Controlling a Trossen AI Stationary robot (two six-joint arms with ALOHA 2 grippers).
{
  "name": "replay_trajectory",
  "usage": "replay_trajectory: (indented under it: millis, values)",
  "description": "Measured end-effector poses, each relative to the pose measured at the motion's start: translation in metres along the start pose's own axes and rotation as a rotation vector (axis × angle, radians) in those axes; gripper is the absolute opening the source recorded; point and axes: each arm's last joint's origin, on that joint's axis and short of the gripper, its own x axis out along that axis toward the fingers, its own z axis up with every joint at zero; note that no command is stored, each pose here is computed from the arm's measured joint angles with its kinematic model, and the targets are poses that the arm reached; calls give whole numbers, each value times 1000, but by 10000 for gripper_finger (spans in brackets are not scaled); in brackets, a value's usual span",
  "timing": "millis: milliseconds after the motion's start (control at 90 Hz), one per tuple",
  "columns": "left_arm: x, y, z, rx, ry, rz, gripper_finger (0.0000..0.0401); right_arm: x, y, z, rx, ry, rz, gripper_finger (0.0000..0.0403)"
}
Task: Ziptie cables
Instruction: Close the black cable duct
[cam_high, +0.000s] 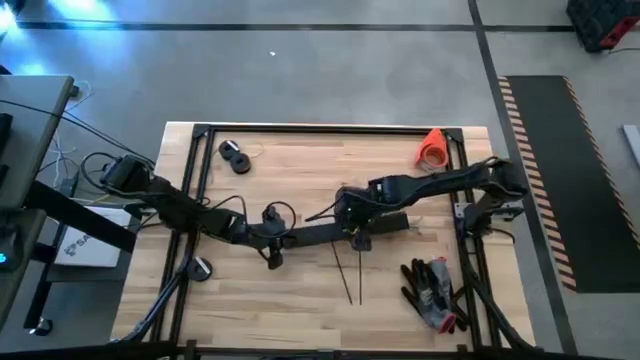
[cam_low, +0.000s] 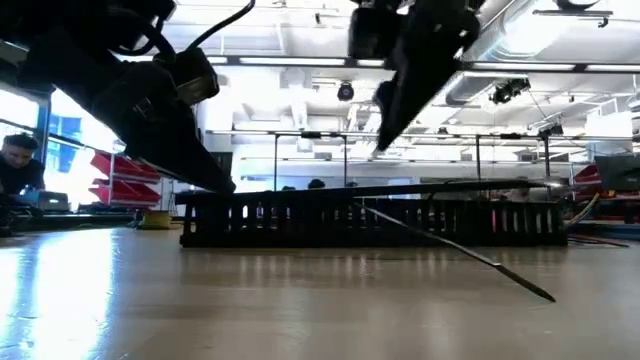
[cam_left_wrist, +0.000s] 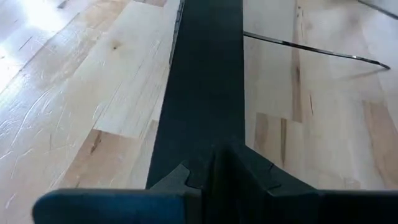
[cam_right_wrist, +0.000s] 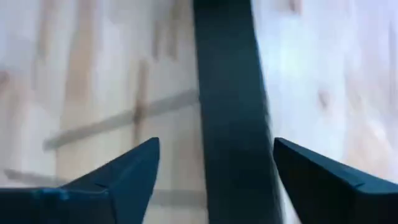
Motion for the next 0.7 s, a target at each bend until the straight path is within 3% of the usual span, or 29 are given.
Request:
replay_trajectory:
  millis: [178, 333, 489, 700]
  values:
    - [0, 0, 0, -2, -5, -4, 34, 31, -1, -16, 0, -149, 25, 132]
    - [0, 0, 0, -3, -7, -10, 34, 49, -10, -40, 43, -164, -36, 16]
    - [0, -1, 1, -4, -3, -27, 34, 57, -18, -53, 131, -192, -24, 11]
    - [-2, -1, 2, -5, -2, -43, 34, 47, -20, -43, 117, -219, -28, 6]
